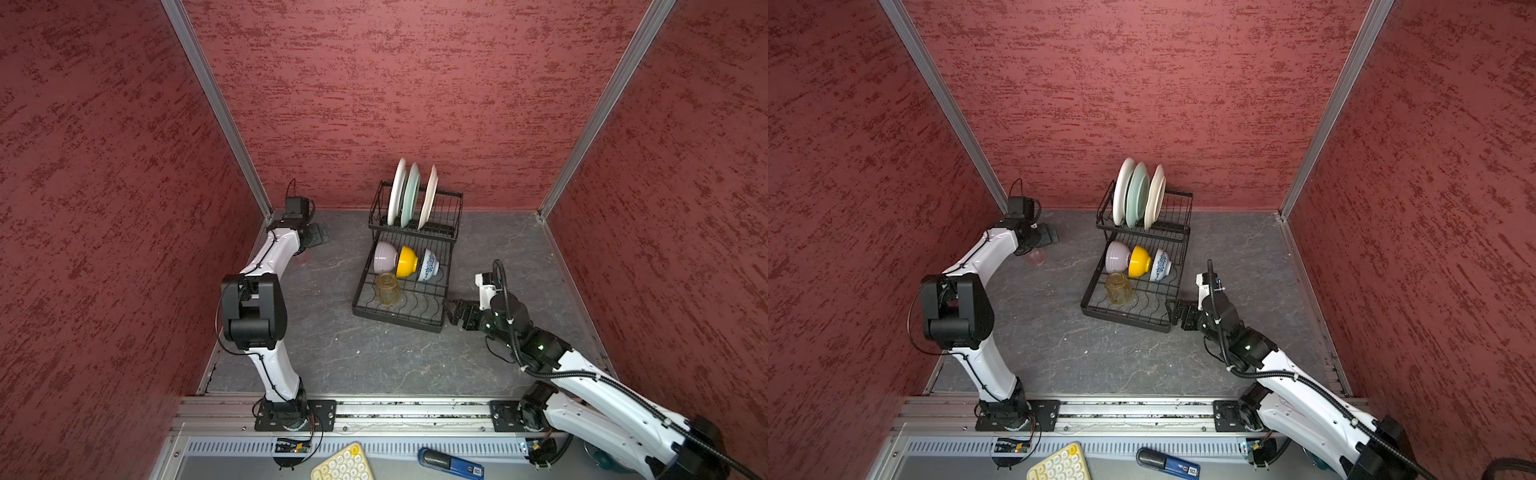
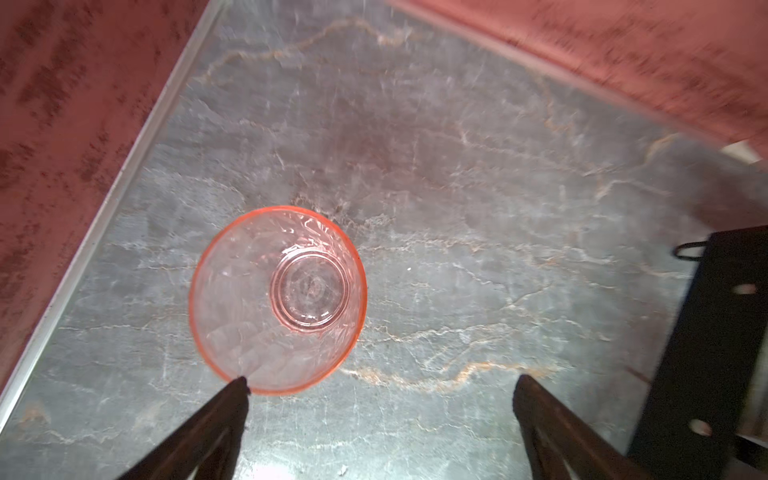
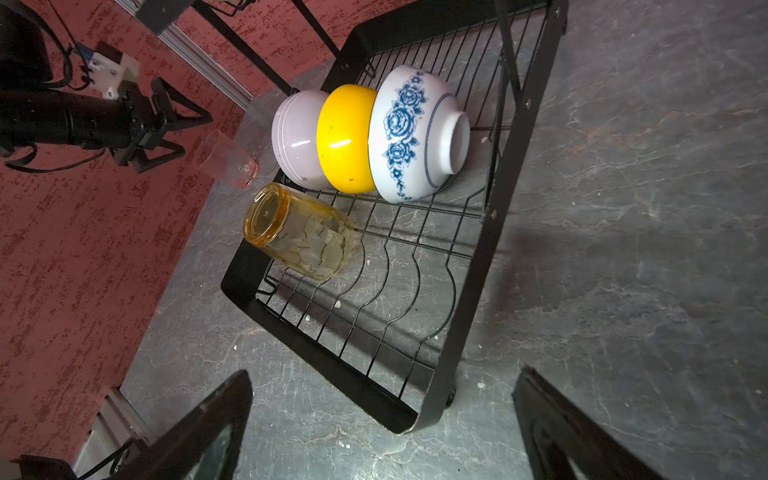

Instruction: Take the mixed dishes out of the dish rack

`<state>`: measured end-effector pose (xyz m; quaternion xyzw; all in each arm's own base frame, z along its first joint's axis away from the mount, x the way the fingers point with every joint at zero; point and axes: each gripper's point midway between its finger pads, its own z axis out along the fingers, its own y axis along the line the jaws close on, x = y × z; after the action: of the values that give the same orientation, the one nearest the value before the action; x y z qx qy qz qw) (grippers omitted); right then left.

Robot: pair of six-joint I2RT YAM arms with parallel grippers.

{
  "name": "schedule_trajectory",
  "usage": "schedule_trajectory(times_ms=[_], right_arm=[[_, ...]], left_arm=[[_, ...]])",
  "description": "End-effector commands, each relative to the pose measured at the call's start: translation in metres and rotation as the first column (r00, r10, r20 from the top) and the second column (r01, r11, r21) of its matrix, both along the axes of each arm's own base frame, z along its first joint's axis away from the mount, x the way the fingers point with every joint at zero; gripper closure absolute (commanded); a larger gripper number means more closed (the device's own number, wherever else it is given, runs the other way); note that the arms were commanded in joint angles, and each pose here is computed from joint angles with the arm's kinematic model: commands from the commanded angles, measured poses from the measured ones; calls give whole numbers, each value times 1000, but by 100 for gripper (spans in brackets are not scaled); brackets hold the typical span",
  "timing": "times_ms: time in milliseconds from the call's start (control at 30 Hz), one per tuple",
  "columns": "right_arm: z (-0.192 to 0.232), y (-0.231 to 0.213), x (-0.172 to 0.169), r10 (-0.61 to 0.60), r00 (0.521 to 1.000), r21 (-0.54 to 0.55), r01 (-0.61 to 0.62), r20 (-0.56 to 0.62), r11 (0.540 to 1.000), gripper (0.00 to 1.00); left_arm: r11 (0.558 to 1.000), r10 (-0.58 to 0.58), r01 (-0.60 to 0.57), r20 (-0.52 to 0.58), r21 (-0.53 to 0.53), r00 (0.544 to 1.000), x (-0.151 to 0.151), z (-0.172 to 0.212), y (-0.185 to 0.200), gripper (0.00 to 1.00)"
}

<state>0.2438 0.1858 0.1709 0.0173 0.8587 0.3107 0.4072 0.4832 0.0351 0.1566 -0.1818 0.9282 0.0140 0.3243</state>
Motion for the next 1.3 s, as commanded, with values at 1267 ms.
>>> schedule_trajectory(times_ms=[1267], right_arm=[[10,136,47,202,973,-104,-191,108,976,1]], left_arm=[[927,-177,261,299,-269,938,-170,59,-111,0]])
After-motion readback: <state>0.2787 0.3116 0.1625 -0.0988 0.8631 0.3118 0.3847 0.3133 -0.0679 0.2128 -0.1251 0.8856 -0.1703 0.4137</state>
